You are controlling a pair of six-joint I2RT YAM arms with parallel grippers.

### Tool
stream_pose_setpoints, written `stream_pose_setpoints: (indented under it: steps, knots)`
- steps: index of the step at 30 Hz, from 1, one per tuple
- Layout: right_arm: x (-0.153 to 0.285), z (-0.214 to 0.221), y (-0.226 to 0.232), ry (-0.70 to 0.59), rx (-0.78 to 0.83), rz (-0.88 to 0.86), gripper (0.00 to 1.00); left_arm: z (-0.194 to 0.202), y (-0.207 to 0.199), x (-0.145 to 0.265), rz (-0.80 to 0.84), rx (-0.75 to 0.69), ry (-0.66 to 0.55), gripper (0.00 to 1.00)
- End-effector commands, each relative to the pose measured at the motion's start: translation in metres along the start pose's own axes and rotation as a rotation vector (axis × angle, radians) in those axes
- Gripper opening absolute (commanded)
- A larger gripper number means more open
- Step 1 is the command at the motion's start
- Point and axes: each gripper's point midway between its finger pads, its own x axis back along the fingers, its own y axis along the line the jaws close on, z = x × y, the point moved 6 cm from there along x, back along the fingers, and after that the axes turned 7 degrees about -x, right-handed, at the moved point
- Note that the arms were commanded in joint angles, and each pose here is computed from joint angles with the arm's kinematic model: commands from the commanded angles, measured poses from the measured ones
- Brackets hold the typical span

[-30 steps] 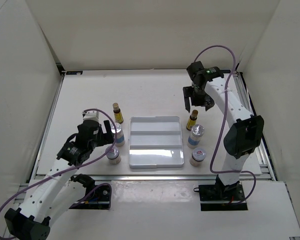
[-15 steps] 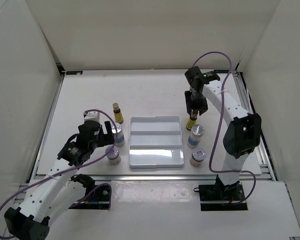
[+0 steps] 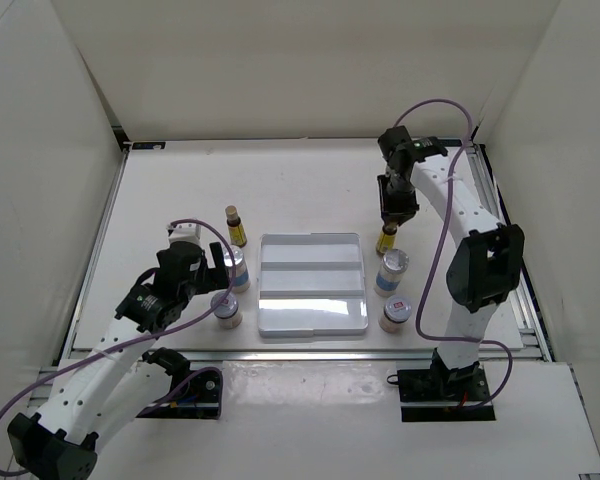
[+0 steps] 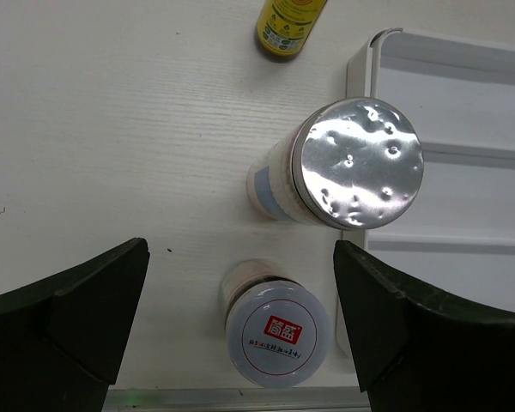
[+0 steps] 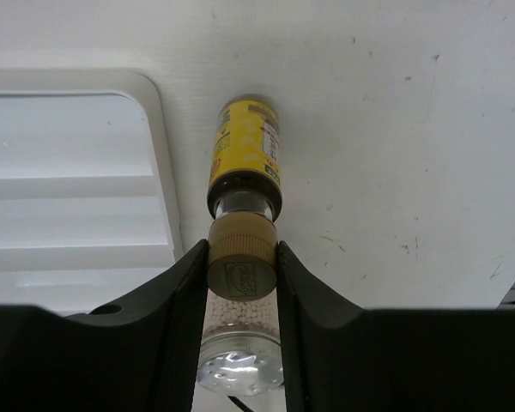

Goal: Organize the condiment bottles

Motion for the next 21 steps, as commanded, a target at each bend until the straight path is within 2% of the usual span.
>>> stream_pose_setpoints:
  steps: [1,4,10,17,21]
  knots:
    - [0.052,-0.024,0.004,-0.169,-0.020,-0.051,0.08,0.000,0.003,0.002,-0.030,0.007,-0.016,1.00]
    - [0.079,-0.029,0.017,-0.231,0.014,-0.088,0.02,0.000,0.001,0.002,-0.022,0.010,-0.015,1.00]
    - [0.098,-0.010,0.043,-0.218,0.109,-0.142,0.00,0.001,-0.002,0.003,-0.006,-0.002,-0.014,1.00]
    - [0.089,0.029,0.079,-0.144,0.248,-0.165,0.00,0.000,-0.003,0.005,-0.005,-0.004,-0.025,1.00]
    - [0.075,0.033,0.086,-0.135,0.259,-0.156,0.00,0.001,-0.004,0.005,0.003,-0.009,-0.024,1.00]
